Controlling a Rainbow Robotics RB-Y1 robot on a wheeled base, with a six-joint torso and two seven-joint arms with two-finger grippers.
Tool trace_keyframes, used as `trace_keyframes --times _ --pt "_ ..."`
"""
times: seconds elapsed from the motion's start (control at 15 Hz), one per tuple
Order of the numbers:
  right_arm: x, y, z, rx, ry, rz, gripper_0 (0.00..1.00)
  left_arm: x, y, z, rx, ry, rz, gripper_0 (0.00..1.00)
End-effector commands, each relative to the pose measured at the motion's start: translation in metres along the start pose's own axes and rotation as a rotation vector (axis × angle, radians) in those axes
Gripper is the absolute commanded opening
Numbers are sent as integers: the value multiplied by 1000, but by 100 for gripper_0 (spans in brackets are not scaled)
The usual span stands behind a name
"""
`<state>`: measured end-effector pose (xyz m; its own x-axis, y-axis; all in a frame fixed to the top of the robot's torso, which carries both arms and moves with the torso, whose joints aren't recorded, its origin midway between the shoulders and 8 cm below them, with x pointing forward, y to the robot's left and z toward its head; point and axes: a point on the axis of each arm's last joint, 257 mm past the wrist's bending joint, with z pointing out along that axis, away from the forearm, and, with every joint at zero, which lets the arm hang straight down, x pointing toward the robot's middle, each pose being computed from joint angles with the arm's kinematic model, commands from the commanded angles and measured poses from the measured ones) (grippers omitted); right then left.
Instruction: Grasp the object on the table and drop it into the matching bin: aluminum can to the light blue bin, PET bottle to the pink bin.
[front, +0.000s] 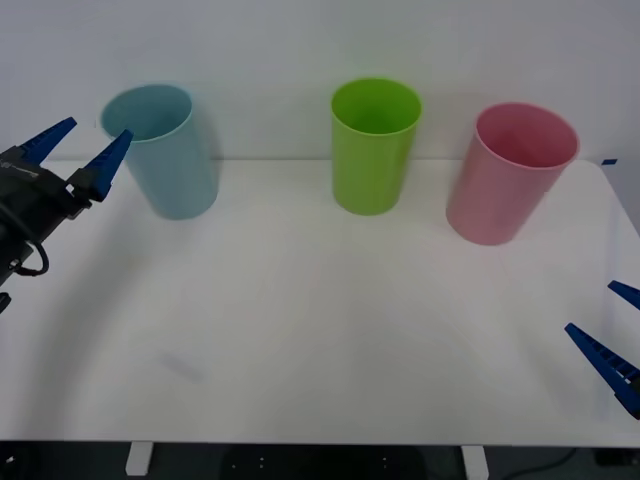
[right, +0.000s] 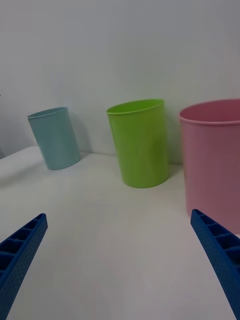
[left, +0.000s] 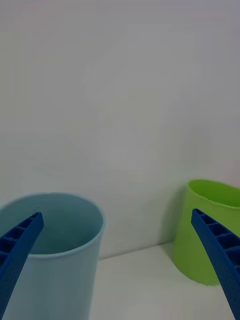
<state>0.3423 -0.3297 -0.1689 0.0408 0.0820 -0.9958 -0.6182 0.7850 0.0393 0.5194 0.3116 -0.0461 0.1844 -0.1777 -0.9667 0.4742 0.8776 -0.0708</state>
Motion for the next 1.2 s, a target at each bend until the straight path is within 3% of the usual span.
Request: trace_keyframes --times 0.07,0.47,0.8,1.07,1.2 --pt "0 0 0 0 0 0 100 10 -14 -35 63 44 6 100" --pt "0 0 0 0 0 0 100 34 -43 -94 171 137 26 100" --pt "0 0 0 0 0 0 100 63 -61 -122 255 230 118 100" --pt "0 0 0 0 0 0 100 75 -76 -137 310 259 133 100" --pt "0 0 0 0 0 0 100 83 -79 -144 328 277 176 100"
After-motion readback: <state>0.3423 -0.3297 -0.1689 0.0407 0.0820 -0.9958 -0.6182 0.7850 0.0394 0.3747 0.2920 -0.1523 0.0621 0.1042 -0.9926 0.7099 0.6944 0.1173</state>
